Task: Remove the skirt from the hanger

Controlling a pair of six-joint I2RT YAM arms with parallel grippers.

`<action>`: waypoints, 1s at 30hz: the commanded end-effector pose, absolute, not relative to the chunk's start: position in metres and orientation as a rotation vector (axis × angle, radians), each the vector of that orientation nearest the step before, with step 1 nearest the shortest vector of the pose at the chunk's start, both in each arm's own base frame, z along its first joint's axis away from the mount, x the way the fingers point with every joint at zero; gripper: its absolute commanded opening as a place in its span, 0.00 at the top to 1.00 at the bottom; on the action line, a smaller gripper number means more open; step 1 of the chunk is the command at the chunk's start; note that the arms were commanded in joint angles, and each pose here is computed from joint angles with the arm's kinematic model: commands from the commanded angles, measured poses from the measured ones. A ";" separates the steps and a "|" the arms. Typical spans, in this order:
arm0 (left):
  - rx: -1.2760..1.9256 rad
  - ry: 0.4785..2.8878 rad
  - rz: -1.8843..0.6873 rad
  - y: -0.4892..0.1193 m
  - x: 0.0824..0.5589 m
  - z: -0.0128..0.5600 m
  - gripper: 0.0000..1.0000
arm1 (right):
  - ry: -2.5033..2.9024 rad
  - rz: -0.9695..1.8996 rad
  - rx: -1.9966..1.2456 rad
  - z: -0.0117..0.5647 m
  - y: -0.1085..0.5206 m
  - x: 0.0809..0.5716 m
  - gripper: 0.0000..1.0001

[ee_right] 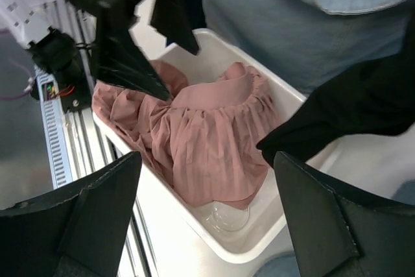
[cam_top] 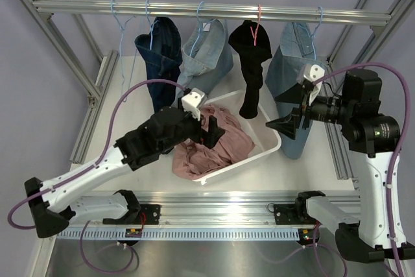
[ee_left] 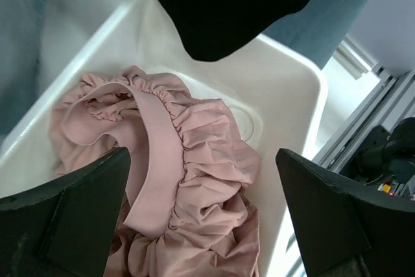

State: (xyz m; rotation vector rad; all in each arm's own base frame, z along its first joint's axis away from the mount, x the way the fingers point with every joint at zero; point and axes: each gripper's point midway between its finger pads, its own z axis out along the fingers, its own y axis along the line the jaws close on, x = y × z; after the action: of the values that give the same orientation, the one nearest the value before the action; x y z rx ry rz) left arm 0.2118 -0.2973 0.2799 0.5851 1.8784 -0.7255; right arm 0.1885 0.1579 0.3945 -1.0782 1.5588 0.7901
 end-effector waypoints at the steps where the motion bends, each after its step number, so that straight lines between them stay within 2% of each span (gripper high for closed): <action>1: 0.520 1.837 -0.709 -0.279 0.210 0.295 0.01 | 1.687 0.758 -0.898 0.411 0.149 0.211 0.10; 11: 0.333 1.835 -0.759 -0.233 0.189 0.300 0.01 | 1.709 0.735 -0.458 0.467 0.148 0.310 0.17; 15: 0.294 1.856 -0.781 -0.224 0.182 0.291 0.01 | 1.678 0.513 -0.198 0.481 0.136 0.361 0.18; 19: 0.263 1.875 -0.812 -0.218 0.174 0.283 0.01 | 1.634 0.462 -0.134 0.484 0.146 0.391 0.21; 23: 0.233 1.876 -0.842 -0.215 0.170 0.282 0.01 | 1.610 0.355 -0.057 0.477 0.142 0.427 0.28; 30: 0.220 1.883 -0.864 -0.216 0.168 0.278 0.01 | 1.627 0.336 -0.065 0.460 0.157 0.455 0.36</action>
State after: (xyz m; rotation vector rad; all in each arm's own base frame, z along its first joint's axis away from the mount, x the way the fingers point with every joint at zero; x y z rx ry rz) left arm 0.1671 -0.2141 0.2700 0.2620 1.9146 -0.8262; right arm 0.4459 0.1568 0.4273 -0.1172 1.7403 0.3643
